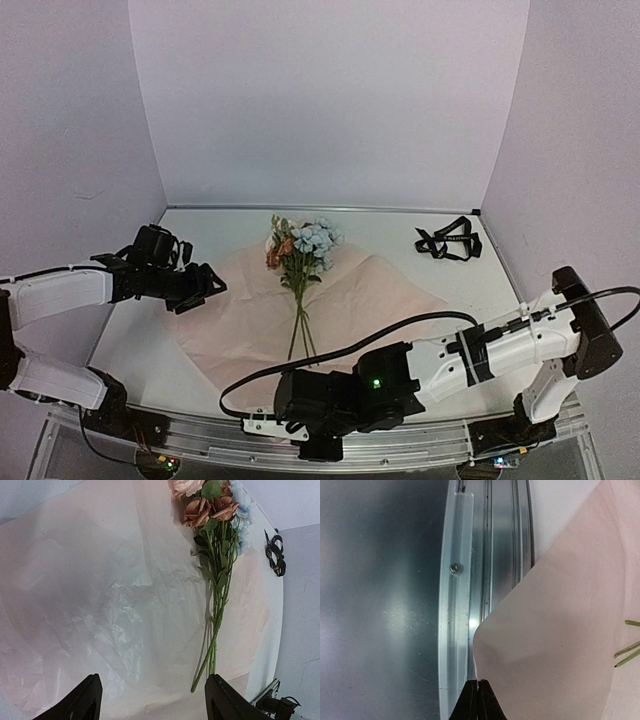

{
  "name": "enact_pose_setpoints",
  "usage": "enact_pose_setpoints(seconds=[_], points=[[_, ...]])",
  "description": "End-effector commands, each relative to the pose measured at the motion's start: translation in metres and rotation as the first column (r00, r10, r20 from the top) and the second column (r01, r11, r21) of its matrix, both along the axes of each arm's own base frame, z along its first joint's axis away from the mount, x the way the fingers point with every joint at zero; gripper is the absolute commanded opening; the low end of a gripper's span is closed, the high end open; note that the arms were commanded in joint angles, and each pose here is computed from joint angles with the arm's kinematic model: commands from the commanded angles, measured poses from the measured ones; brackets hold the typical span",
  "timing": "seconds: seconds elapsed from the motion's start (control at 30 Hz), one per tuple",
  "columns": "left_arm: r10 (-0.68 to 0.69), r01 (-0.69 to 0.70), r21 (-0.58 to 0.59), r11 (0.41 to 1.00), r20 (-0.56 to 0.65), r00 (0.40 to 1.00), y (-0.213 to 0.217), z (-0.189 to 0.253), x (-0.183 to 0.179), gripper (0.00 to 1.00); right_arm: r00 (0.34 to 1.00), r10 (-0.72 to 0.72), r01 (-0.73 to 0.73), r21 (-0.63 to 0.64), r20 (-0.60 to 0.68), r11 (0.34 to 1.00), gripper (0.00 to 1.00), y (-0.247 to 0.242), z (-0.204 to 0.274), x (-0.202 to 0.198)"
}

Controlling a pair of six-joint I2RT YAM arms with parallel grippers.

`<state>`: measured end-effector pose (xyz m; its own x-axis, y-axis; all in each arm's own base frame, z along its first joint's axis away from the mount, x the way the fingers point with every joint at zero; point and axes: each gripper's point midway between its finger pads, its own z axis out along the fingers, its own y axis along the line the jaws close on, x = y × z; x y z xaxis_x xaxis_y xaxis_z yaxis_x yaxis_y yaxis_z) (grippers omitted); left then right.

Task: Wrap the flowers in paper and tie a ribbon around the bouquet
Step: Pick up the bottom corner of the flattened wrapping paper from the center of the board.

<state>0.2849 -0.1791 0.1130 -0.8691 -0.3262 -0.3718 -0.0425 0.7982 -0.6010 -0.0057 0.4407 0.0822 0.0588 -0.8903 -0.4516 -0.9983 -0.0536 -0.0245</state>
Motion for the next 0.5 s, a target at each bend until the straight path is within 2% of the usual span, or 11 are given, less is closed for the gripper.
enact_pose_setpoints(seconds=[0.0,0.1,0.47], points=[[0.011,-0.012,0.014,1.000,0.042,0.999,0.007,0.011,0.000,0.73,1.000,-0.018,0.018,0.032,-0.016,0.999,0.00,0.003,0.035,-0.006],[0.014,-0.015,0.020,1.000,0.052,0.999,0.008,0.015,0.000,0.73,0.999,-0.018,0.018,-0.002,0.046,1.000,0.00,-0.003,0.037,0.012],[0.003,-0.005,0.031,1.000,0.071,0.997,0.007,0.028,0.005,0.73,0.987,-0.158,0.158,-0.029,0.024,0.987,0.00,0.002,0.063,0.127]])
